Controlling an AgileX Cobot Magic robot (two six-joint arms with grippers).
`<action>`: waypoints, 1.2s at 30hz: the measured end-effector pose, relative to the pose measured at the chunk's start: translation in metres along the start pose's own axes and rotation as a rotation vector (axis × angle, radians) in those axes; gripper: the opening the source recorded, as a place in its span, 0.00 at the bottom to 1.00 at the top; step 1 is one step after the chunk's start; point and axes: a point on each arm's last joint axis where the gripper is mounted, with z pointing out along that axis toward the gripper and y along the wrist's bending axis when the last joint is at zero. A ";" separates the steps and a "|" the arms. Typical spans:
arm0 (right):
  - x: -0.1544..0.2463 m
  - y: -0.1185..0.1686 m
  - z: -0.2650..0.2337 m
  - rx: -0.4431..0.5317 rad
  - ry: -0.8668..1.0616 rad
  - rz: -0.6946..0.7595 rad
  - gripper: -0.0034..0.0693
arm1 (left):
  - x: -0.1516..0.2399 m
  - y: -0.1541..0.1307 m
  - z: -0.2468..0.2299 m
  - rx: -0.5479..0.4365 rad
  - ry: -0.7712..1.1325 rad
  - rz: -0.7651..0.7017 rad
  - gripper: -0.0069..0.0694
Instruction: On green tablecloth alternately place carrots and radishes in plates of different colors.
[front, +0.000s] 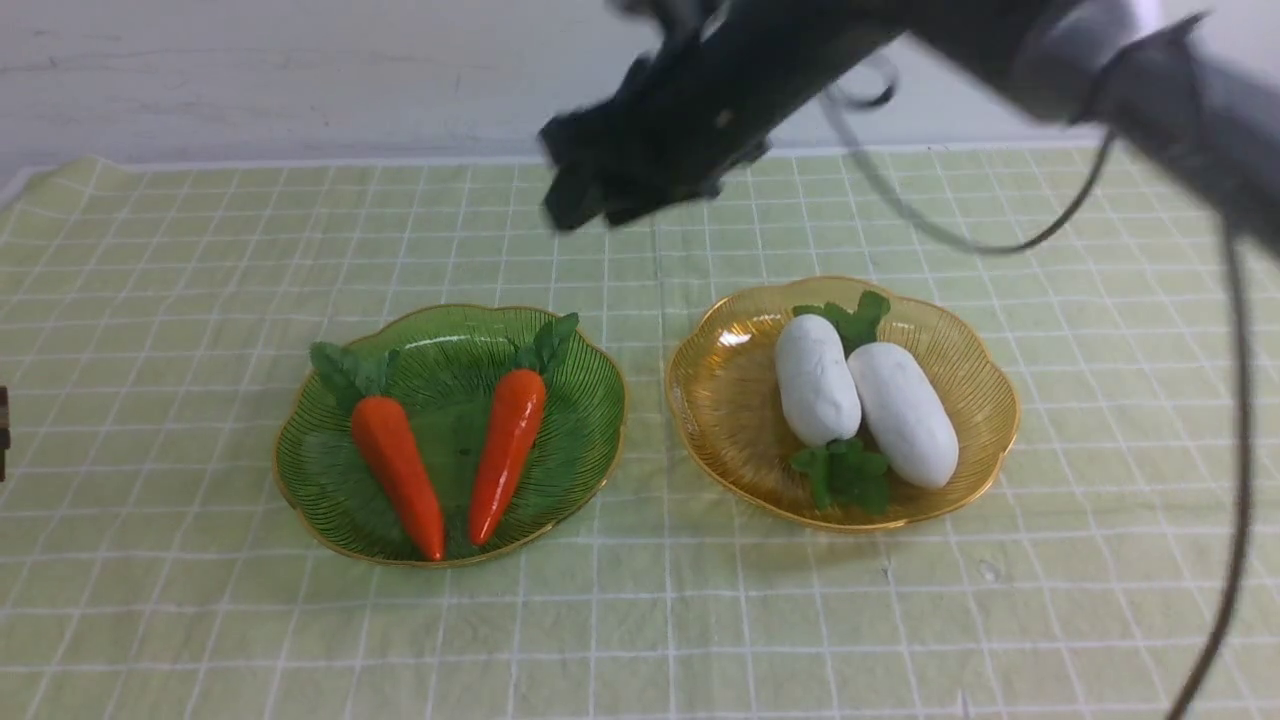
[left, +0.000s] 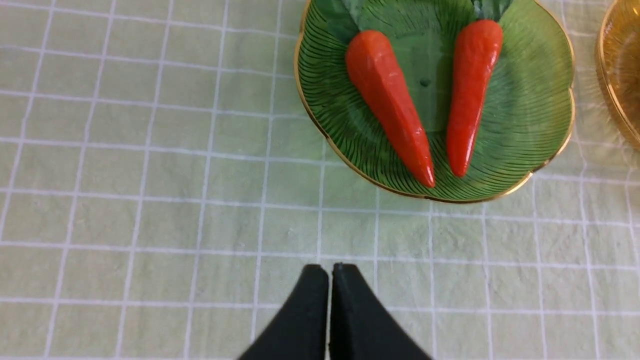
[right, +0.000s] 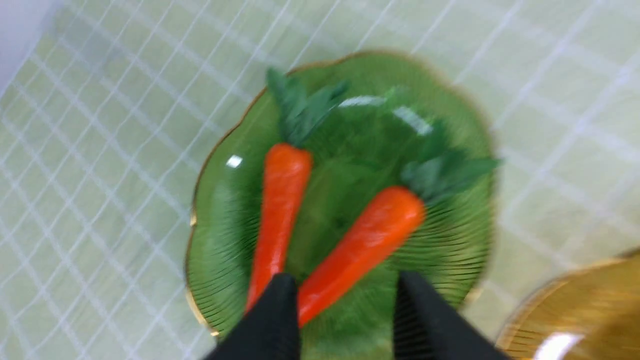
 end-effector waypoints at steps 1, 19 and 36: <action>-0.006 -0.004 -0.028 0.055 -0.045 -0.009 0.18 | 0.000 -0.001 0.000 0.013 -0.003 0.003 0.08; 0.134 0.043 -0.306 0.549 -0.666 -0.068 0.03 | 0.009 -0.038 0.014 0.244 -0.004 0.223 0.08; 0.330 0.047 -0.269 0.479 -1.412 -0.249 0.03 | 0.014 -0.060 0.009 0.313 -0.068 0.352 0.08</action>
